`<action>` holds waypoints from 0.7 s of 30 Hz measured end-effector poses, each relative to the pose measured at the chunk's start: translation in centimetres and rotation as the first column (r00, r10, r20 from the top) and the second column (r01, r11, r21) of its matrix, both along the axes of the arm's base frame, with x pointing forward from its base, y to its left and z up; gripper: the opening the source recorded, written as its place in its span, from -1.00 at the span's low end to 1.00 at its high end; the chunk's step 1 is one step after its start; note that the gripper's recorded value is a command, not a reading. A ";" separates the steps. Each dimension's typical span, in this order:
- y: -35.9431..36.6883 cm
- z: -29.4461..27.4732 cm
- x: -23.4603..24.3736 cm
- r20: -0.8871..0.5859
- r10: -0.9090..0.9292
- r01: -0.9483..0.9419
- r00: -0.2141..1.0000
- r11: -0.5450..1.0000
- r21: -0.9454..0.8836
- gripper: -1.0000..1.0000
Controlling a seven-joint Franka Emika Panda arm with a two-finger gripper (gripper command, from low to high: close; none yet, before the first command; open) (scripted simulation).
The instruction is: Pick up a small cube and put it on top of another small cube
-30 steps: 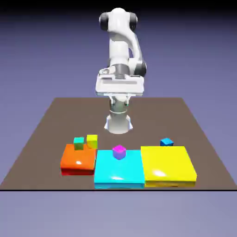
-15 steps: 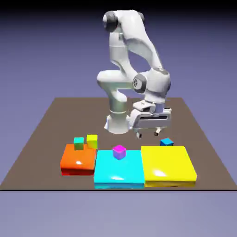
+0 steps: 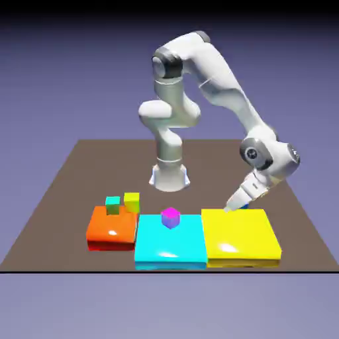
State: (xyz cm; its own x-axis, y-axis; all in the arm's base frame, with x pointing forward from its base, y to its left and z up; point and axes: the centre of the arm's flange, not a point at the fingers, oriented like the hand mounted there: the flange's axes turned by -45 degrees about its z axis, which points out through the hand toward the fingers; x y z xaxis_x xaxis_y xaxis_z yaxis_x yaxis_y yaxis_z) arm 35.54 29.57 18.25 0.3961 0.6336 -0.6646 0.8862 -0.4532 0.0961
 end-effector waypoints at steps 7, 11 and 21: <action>3.4 -2.7 -4.7 -0.141 0.214 -0.231 0.967 0.965 -0.122 0.00; 5.2 -3.3 -6.7 -0.191 0.316 -0.347 0.930 0.924 -0.162 0.00; 8.9 -2.8 -9.2 -0.231 0.486 -0.531 0.843 0.819 -0.216 0.00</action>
State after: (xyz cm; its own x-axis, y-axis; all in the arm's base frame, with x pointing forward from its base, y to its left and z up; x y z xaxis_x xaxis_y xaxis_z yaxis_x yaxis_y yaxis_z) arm 26.32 38.45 15.50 -0.0588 0.5091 -0.8587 0.9959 0.0887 -0.0156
